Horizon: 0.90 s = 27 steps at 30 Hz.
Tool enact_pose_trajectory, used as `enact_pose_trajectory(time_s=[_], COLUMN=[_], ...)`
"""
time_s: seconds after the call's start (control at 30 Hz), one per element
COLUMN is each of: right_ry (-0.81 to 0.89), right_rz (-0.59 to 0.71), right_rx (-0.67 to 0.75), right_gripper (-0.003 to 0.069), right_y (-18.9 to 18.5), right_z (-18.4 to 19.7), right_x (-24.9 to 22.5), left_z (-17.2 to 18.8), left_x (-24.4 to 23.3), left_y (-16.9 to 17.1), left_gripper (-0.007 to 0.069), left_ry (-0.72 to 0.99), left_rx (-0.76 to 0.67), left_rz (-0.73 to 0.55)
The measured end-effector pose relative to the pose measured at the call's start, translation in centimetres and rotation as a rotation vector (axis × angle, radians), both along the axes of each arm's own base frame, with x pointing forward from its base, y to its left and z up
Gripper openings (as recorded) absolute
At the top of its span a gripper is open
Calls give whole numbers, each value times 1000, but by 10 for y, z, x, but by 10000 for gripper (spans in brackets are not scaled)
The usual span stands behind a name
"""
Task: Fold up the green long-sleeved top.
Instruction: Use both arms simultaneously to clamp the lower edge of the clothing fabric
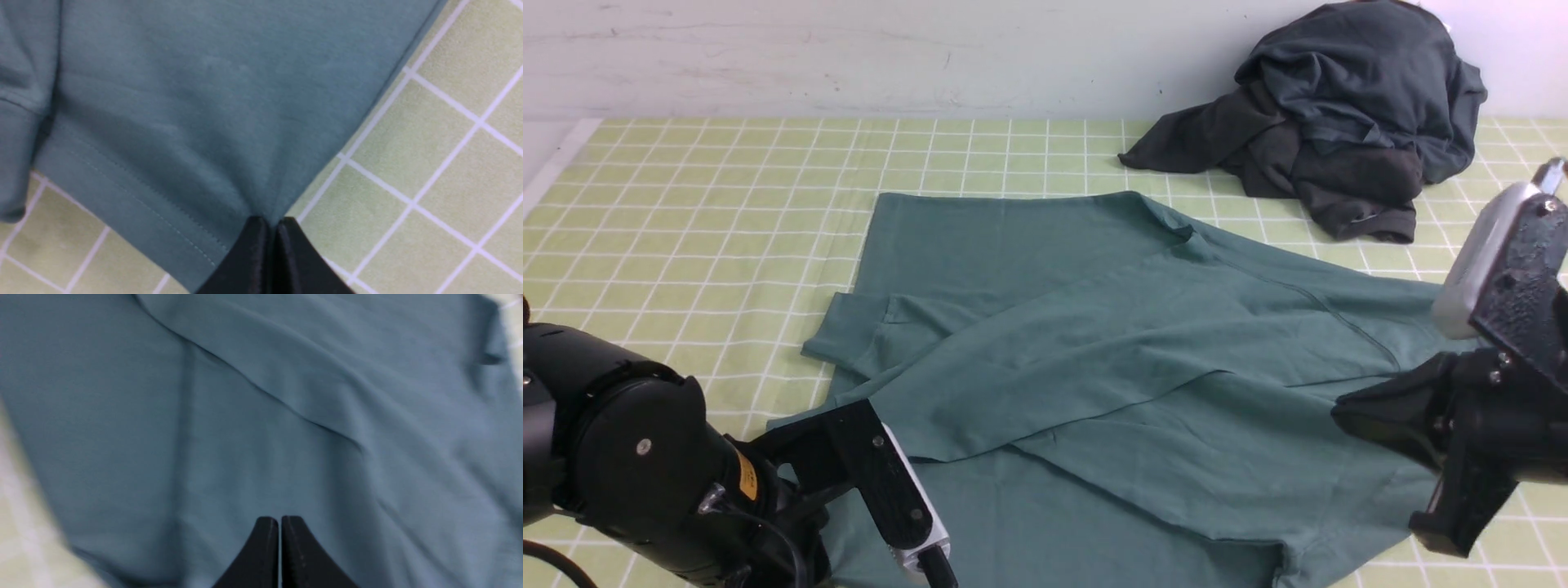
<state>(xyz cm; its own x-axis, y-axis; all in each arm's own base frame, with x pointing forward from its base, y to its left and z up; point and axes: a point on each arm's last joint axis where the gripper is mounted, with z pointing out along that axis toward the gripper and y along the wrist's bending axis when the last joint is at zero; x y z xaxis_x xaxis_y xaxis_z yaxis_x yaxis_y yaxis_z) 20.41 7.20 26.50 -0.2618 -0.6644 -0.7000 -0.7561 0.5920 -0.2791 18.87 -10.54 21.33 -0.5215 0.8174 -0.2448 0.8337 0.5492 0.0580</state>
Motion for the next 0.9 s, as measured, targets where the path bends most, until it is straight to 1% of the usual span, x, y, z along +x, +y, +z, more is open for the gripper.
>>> enact_pose_trajectory(time_s=[0.1,0.13,0.2,0.23,0.27,0.33,0.4,0.5,0.63,0.7,0.73,0.77,0.8,0.87,0.9], right_ry=[-38,-42,2,24,27,70,112,140,157,153,149,145,149,167,173], right_rz=[60,72,169,205,217,272,295,311,338,343,340,318,299,211,169], right_rx=[-234,-267,-483,-556,-582,-701,-766,-804,-814,-812,-810,-795,-781,-725,-697], right_gripper=[116,130,227,258,269,304,316,307,262,197,190,127,87,27,10], right_y=[-9,-11,-22,-27,-29,-39,-47,-51,-50,-50,-49,-49,-48,-48,-48], right_z=[-18,-20,-43,-51,-52,-67,-80,-94,-110,-116,-116,-117,-116,-114,-112], right_x=[14,15,26,29,30,36,42,49,56,59,60,61,62,62,61], left_z=[0,0,0,0,0,0,0,0,0,0,0,0,1,7,11], left_x=[-1,-1,-1,-2,-2,-2,-3,-3,-3,-3,-3,-3,-2,-1,1], left_y=[-1,-1,-1,-1,-1,-1,-1,-1,-1,-1,-1,-2,-2,-4,-4], left_gripper=[-3,-3,-3,-3,-3,-3,-3,-3,-3,-3,-3,-3,-3,-3,-3], left_ry=[8,8,15,19,20,29,31,31,33,34,35,38,41,44,40], left_rx=[-11,-12,-14,-13,-13,-9,-8,-9,-11,-14,-15,-24,-32,-46,-56], left_rz=[7,8,10,10,10,10,10,10,11,14,14,26,42,88,111])
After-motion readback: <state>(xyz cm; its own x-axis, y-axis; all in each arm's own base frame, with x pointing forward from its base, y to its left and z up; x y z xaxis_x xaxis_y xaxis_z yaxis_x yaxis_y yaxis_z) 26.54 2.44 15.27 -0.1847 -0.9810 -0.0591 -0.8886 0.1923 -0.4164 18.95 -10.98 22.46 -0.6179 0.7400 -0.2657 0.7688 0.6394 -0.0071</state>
